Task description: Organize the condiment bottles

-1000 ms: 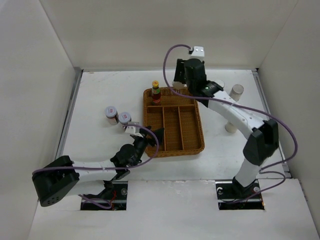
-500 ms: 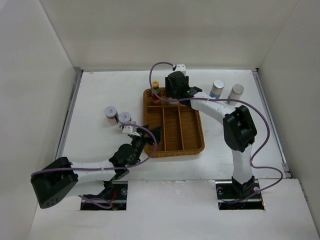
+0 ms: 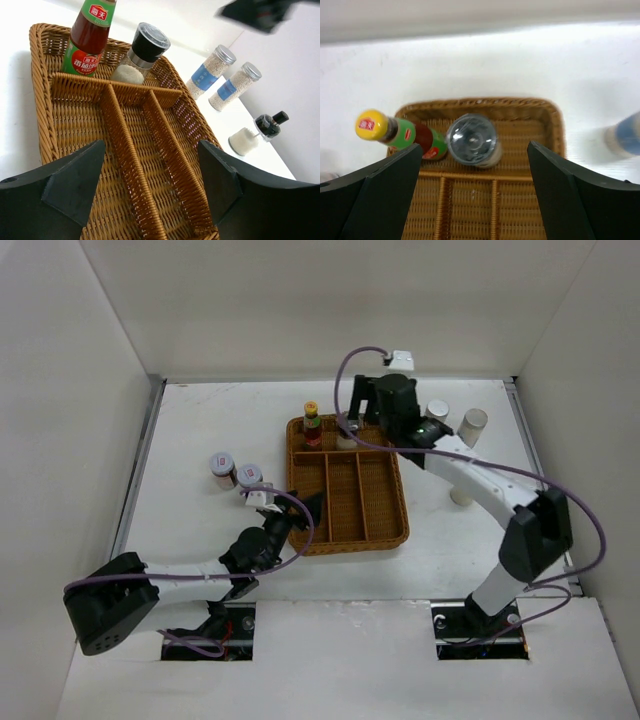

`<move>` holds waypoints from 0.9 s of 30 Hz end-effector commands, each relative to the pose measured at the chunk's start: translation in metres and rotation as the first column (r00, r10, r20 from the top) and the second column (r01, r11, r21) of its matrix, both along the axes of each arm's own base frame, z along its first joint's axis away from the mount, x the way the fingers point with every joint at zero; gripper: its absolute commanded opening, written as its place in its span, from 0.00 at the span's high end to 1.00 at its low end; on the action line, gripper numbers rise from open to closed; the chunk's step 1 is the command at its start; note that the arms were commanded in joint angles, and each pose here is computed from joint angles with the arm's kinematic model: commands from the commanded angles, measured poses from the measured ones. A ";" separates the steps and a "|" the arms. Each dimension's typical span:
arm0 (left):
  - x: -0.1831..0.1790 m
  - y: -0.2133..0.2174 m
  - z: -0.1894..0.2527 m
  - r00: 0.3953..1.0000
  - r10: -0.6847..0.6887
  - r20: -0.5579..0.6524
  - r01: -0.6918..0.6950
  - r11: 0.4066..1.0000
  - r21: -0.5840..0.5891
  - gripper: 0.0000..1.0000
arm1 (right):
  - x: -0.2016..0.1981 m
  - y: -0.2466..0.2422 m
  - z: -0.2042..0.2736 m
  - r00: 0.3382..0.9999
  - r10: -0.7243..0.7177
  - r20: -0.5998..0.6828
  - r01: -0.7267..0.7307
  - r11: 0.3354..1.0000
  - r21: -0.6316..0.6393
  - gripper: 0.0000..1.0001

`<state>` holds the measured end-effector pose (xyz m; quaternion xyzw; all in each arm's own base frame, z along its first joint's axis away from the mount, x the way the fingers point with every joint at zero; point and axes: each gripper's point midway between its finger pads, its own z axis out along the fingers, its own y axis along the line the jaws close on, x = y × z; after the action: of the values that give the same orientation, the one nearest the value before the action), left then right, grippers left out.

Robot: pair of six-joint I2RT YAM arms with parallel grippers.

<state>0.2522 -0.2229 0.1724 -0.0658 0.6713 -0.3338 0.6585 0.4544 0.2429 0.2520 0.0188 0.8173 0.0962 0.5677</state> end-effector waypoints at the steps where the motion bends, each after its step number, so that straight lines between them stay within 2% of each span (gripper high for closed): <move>1: 0.001 -0.002 0.015 1.000 -0.003 0.030 0.005 0.998 -0.061 0.27 | 0.007 -0.063 0.028 0.986 -0.150 0.073 0.148 0.988 0.036 0.07; 5: -0.001 -0.003 0.017 0.999 -0.012 0.035 0.014 0.998 -0.068 0.27 | 0.014 -0.134 0.018 0.950 -0.309 0.053 0.310 0.951 -0.011 0.03; 8: 0.001 -0.003 0.014 1.000 -0.008 0.028 0.009 0.998 -0.060 0.27 | 0.024 -0.166 0.004 0.933 -0.359 0.022 0.360 0.931 -0.059 0.00; 20: 0.003 -0.002 0.013 1.000 0.001 0.024 0.000 0.999 -0.055 0.26 | 0.060 -0.202 -0.046 0.918 -0.388 -0.082 0.377 0.918 -0.124 0.01; 23: 0.004 0.000 0.014 1.000 0.009 0.027 -0.007 0.998 -0.060 0.26 | 0.069 -0.204 -0.062 0.914 -0.391 -0.109 0.378 0.917 -0.128 0.05; 26: 0.004 0.000 0.013 1.000 0.011 0.025 -0.009 0.998 -0.055 0.26 | 0.075 -0.204 -0.073 0.912 -0.389 -0.128 0.373 0.919 -0.129 0.18; 27: 0.005 -0.001 0.012 1.000 0.011 0.024 -0.009 0.999 -0.052 0.26 | 0.078 -0.204 -0.072 0.913 -0.389 -0.121 0.375 0.919 -0.122 0.26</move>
<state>0.2541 -0.2224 0.1667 -0.0643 0.6771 -0.3271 0.6560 0.5166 0.0371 0.1612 0.1529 0.8542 -0.0740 0.4915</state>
